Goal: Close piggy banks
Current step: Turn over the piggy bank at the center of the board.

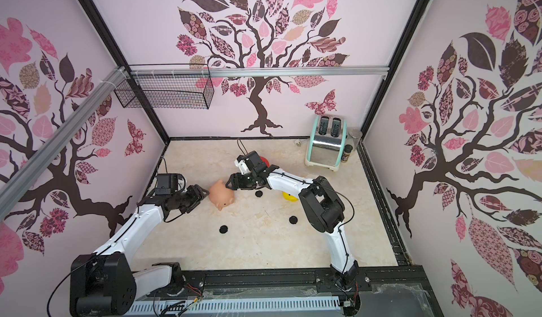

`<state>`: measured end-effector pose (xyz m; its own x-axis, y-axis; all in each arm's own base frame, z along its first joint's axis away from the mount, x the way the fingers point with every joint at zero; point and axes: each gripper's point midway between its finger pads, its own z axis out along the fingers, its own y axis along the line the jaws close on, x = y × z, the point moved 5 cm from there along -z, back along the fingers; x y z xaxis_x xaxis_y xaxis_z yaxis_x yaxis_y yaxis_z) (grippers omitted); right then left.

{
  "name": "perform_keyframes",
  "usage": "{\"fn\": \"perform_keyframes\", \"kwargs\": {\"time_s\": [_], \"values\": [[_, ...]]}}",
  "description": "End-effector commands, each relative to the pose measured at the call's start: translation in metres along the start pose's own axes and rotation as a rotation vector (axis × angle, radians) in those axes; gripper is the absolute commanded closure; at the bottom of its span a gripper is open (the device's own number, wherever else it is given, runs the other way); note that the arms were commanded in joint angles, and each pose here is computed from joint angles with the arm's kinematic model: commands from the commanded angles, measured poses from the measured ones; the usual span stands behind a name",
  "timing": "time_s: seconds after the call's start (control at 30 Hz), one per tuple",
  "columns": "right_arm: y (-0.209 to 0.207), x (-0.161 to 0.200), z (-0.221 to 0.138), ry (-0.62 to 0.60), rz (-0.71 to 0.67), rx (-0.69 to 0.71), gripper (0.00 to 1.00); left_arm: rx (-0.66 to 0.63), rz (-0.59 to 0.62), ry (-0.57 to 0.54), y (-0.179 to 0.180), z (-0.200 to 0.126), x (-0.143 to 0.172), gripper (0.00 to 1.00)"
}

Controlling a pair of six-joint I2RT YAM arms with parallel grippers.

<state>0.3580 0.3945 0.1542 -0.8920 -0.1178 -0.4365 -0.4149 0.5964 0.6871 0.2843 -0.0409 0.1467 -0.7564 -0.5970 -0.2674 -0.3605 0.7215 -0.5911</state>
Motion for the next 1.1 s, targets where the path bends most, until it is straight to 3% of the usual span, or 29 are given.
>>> {"fn": "perform_keyframes", "kwargs": {"time_s": [0.0, 0.17, 0.43, 0.77, 1.07], "values": [[0.007, -0.015, -0.004, -0.113, 0.023, -0.037, 0.33, 0.03, -0.026, -0.025, -0.001, 0.008, -0.004, 0.38], [0.005, -0.022, -0.012, -0.279, 0.088, -0.083, 0.33, 0.057, -0.055, -0.062, 0.001, 0.01, -0.004, 0.4], [0.008, -0.033, -0.014, -0.427, 0.124, -0.196, 0.29, 0.054, -0.054, -0.053, 0.005, 0.012, -0.001, 0.41], [0.011, -0.035, 0.005, -0.426, 0.154, -0.322, 0.25, 0.057, -0.047, -0.028, 0.007, 0.017, 0.002, 0.41], [0.014, -0.027, 0.023, -0.389, 0.141, -0.354, 0.25, 0.048, -0.043, -0.003, 0.01, 0.021, 0.005, 0.42]]}}
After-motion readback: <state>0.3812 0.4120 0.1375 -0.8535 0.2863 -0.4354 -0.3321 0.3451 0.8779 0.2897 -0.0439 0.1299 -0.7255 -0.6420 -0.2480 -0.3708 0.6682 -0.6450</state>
